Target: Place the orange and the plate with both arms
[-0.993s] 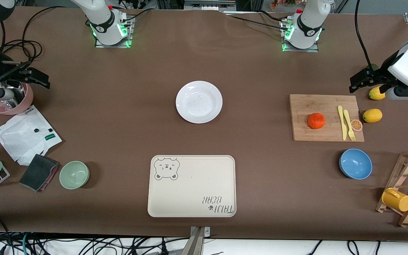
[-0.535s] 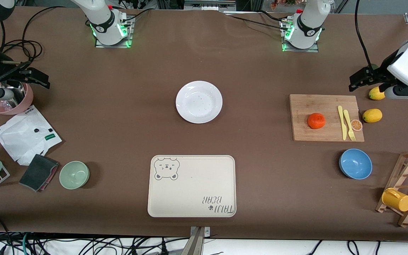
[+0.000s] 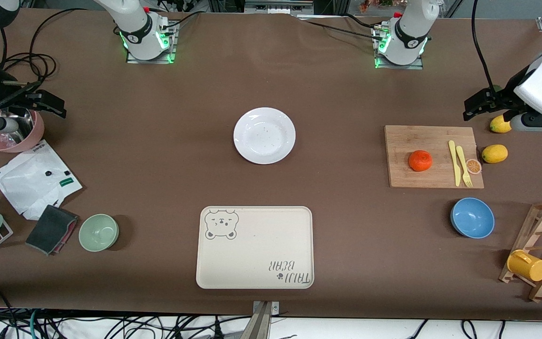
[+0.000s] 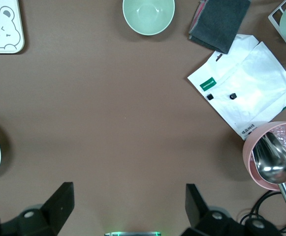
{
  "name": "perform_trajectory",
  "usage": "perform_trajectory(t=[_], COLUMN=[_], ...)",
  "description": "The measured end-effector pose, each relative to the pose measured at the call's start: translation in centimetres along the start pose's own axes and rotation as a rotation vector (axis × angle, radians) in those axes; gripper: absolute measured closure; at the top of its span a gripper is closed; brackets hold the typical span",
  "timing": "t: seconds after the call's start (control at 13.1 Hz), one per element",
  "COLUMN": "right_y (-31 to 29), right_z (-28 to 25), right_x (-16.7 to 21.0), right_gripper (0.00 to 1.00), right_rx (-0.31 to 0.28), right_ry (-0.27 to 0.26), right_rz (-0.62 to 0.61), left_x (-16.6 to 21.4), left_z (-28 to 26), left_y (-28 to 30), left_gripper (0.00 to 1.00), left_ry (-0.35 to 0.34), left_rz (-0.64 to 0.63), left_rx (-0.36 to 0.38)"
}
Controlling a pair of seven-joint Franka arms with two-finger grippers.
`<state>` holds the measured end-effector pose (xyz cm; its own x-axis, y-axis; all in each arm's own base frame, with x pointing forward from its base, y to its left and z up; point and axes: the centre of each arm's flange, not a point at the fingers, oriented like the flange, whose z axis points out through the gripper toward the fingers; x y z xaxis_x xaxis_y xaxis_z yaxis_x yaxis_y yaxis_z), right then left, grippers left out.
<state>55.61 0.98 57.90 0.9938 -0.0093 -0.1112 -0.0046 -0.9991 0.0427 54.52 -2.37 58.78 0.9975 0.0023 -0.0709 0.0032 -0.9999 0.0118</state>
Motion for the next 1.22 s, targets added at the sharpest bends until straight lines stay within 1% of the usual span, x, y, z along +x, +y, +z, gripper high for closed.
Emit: perform_trajectory(t=[1.22], right_y=[0.01], right_z=[0.00], right_x=[0.00], right_gripper=[0.00], right_rx=[0.000], right_ry=[0.000], right_rz=[0.000], left_x=[-0.11], left_z=[0.02], left_y=[0.15], left_gripper=[0.00], left_ry=[-0.013], left_rz=[0.008], left_rx=[0.001])
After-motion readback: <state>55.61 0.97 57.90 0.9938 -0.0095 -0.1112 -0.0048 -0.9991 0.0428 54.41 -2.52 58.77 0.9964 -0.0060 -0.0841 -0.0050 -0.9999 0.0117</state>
